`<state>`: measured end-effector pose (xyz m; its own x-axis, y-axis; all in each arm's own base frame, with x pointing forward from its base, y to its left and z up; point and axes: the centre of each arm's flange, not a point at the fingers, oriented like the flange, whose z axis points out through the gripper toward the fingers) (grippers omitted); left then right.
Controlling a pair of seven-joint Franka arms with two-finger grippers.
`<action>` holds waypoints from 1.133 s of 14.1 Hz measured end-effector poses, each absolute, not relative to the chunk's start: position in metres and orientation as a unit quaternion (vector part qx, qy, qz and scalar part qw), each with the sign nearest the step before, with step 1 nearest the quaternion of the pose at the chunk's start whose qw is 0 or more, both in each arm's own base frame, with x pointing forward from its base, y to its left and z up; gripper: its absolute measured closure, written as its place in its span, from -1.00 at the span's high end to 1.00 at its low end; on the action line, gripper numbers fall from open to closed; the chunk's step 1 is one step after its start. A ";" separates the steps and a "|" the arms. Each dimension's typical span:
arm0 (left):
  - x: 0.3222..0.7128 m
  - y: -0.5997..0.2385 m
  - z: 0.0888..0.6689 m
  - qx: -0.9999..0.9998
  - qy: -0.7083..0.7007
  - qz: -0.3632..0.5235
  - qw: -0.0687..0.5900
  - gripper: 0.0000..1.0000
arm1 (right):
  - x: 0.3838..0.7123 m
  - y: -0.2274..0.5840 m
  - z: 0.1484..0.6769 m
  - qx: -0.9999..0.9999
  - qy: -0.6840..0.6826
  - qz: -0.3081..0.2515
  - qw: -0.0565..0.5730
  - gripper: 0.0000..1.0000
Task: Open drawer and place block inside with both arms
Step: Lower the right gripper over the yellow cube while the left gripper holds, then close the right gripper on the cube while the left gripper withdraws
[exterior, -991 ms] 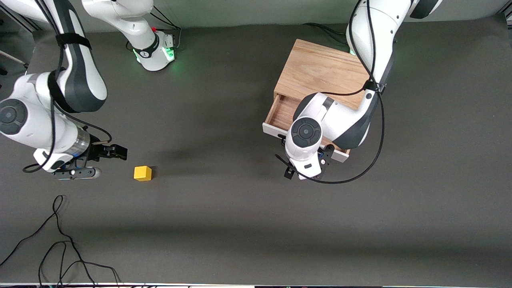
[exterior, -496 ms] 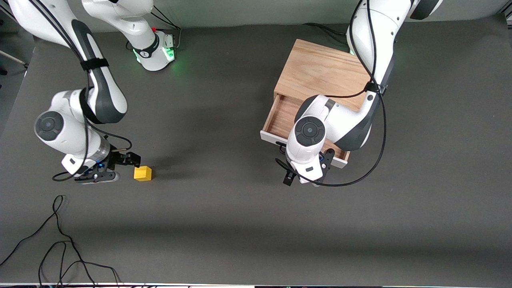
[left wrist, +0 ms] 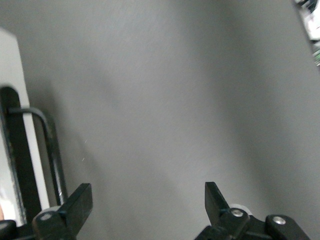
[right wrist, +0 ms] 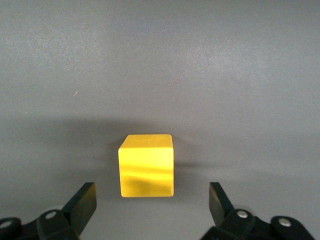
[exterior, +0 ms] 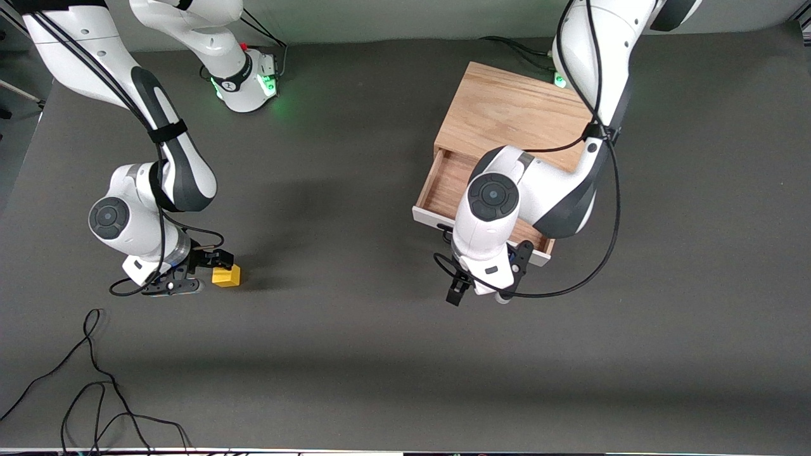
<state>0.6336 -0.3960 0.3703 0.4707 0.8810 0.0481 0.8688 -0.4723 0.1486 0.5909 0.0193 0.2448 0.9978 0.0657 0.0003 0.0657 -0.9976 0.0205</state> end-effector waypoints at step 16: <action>0.617 -0.077 0.604 0.984 0.178 -0.023 0.003 1.00 | 0.590 0.010 0.196 1.000 0.014 -0.004 0.002 0.92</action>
<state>0.6174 -0.0772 0.6041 0.9357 0.3497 -0.0462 0.3501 -0.9367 -0.0016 0.5896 0.0096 0.1960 0.9996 0.0281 -0.0071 0.0282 -0.9996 0.0044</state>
